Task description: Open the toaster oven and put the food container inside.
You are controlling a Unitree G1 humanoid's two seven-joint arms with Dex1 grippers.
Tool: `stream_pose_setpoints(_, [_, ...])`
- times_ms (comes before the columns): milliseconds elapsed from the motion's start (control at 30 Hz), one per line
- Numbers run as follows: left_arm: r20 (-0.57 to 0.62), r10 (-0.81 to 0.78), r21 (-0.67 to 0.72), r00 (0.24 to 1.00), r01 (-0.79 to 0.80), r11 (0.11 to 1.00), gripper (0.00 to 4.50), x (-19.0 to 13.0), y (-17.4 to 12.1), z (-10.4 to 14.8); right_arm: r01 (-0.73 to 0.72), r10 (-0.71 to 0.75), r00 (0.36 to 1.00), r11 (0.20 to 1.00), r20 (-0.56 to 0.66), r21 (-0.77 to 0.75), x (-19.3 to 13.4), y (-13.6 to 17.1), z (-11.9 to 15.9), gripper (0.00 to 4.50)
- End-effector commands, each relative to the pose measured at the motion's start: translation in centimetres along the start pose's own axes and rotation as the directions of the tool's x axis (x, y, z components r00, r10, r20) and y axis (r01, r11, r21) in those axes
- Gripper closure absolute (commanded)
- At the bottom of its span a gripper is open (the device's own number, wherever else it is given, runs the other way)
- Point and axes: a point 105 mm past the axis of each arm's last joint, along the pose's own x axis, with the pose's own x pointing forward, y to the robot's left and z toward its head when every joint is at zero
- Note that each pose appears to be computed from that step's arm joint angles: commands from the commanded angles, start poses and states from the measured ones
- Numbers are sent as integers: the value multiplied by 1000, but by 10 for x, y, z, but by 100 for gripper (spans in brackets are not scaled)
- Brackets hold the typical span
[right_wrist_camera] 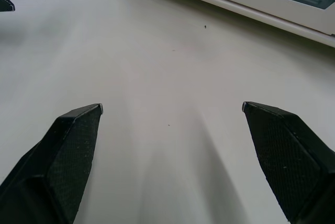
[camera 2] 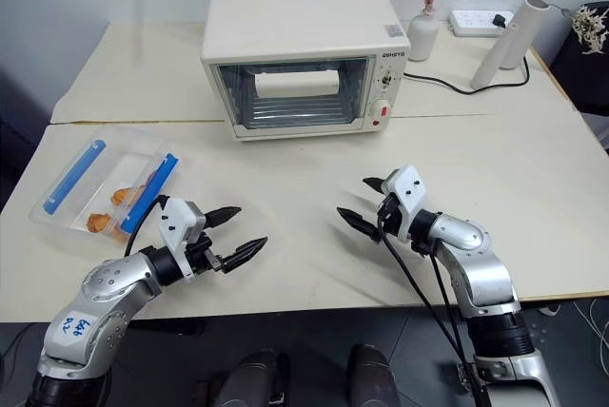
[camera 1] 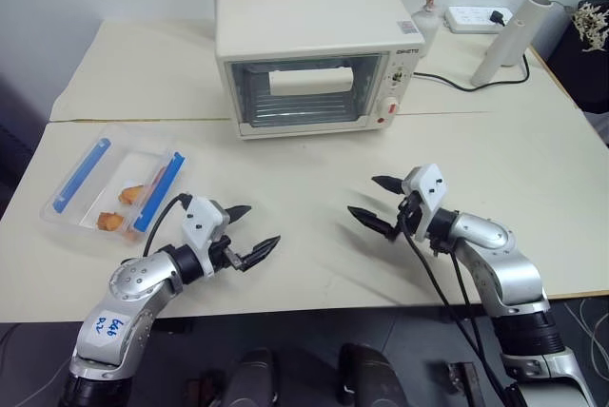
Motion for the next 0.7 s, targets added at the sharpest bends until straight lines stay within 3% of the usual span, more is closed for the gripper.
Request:
stream_pose_setpoints(33, [25,-24,32,999,23,999,0,-1,-6,8,9,-7,999,999,42,-48,-3,-5,15,3])
stream_pose_setpoints(533, [30,-27,-34,999,28,999,0,1,-8,8,-37,37,999,999,25,-23,-5,1,15,3])
stream_pose_setpoints(700, [100,-137,-107,986,147,983,0,-2,-22,31,-61,62,997,998,52,-34,-2,1,28,3])
